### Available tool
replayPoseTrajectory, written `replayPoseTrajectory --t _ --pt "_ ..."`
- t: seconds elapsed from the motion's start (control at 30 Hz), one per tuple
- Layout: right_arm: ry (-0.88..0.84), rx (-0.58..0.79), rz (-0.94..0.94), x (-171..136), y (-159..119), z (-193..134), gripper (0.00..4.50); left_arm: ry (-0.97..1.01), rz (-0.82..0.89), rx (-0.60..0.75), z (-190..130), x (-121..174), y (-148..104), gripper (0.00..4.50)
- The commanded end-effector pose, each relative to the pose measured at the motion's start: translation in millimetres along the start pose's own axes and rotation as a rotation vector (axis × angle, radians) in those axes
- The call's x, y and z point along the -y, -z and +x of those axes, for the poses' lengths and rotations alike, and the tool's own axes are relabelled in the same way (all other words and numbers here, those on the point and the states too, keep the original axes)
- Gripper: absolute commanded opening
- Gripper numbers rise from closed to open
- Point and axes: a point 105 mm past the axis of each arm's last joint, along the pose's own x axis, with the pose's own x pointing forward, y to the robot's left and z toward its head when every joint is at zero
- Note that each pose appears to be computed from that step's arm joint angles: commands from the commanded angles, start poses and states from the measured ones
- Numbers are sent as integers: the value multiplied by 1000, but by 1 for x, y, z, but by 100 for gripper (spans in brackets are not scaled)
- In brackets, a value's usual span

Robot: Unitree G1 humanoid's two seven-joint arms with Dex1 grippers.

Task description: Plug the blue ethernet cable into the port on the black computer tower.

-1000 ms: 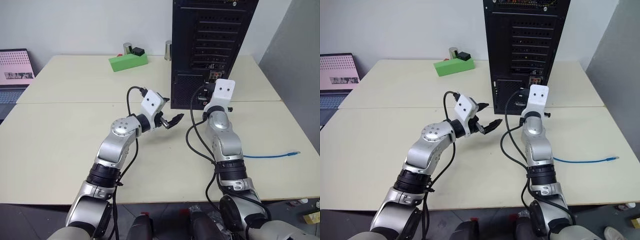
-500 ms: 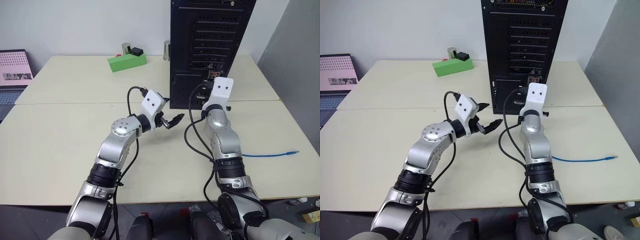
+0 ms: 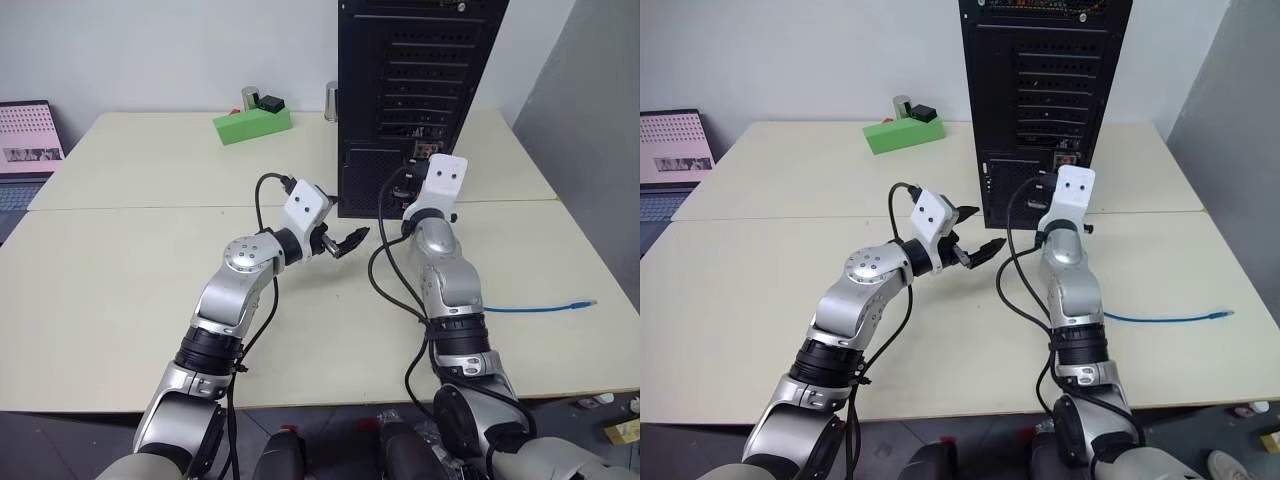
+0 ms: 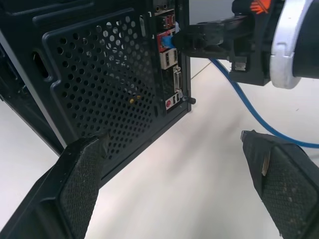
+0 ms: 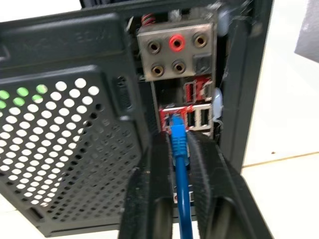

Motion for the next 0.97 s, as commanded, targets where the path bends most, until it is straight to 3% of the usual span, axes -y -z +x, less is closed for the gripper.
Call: replayPoseTrajectory --t 0.03,0.3,0.53,0.63,0.77,0.97 --pt "-85 62 2 -7 -13 -13 129 -23 36 45 -3 -5 -13 450" --pt "-239 91 -64 1 -22 -44 299 -57 46 -12 -12 -20 -6 450" --pt "-466 96 -179 28 -42 -65 444 1 41 9 -27 -33 -16 450" --pt "-541 78 -229 38 -48 -70 449 40 104 -72 -29 -34 -7 450" --pt "-739 6 -278 44 -52 -88 449 198 142 -43 -41 -17 -15 450" --pt "-770 -42 -325 61 -55 -94 449 289 113 -36 -52 -16 -20 450"
